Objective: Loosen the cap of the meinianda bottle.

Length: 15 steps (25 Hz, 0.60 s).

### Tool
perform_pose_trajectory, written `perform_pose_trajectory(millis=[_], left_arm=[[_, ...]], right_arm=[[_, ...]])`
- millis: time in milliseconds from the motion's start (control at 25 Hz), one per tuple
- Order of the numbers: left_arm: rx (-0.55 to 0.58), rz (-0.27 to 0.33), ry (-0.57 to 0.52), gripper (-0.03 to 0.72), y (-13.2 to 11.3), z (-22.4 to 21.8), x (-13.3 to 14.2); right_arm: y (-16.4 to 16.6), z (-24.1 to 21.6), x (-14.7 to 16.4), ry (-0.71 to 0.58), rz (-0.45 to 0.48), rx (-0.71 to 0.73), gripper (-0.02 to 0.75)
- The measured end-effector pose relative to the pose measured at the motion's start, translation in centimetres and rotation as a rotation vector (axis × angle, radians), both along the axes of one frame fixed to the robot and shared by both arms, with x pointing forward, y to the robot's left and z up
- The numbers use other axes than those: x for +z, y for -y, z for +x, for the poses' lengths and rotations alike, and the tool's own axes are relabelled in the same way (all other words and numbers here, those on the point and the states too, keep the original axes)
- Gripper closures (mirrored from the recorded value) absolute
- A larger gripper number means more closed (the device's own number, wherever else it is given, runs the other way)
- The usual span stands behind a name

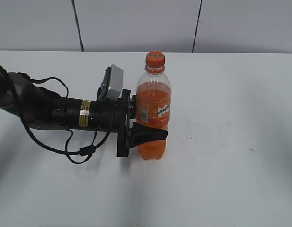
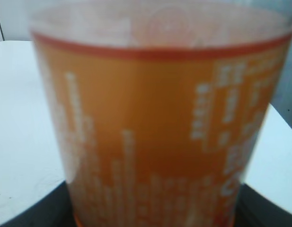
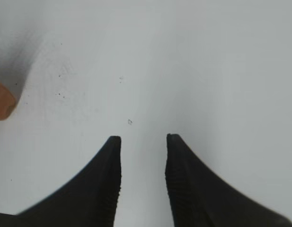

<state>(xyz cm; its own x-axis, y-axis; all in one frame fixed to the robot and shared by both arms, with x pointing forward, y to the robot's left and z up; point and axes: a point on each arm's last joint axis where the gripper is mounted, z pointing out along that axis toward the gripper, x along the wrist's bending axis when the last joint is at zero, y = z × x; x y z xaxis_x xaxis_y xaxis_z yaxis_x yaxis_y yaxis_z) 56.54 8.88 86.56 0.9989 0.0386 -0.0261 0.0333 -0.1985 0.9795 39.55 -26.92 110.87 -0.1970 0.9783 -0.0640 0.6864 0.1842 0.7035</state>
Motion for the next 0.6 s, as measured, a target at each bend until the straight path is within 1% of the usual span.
perform_pose_trajectory(millis=[200,360,400,440,520,600], left_arm=[[0.0,0.0,-0.001,0.281,0.0,0.0,0.0],[0.0,-0.001,-0.002,0.281,0.0,0.0,0.0],[0.0,-0.001,-0.002,0.281,0.0,0.0,0.0],[0.0,-0.001,-0.002,0.281,0.0,0.0,0.0],[0.0,-0.001,-0.002,0.281,0.0,0.0,0.0],[0.0,-0.001,-0.002,0.281,0.0,0.0,0.0]], right_arm=[[-1.1,4.2,1.3,-0.094,0.002,-0.005,0.493],[-2.1,7.5,2.1,-0.21,0.035,-0.03,0.491],[-2.3,8.3,2.3,-0.238,0.049,-0.041,0.478],[-2.6,9.1,2.5,-0.259,0.062,-0.052,0.452],[-2.9,10.4,2.7,-0.296,0.071,-0.079,0.37],[-3.2,11.9,2.9,-0.327,0.072,-0.092,0.268]])
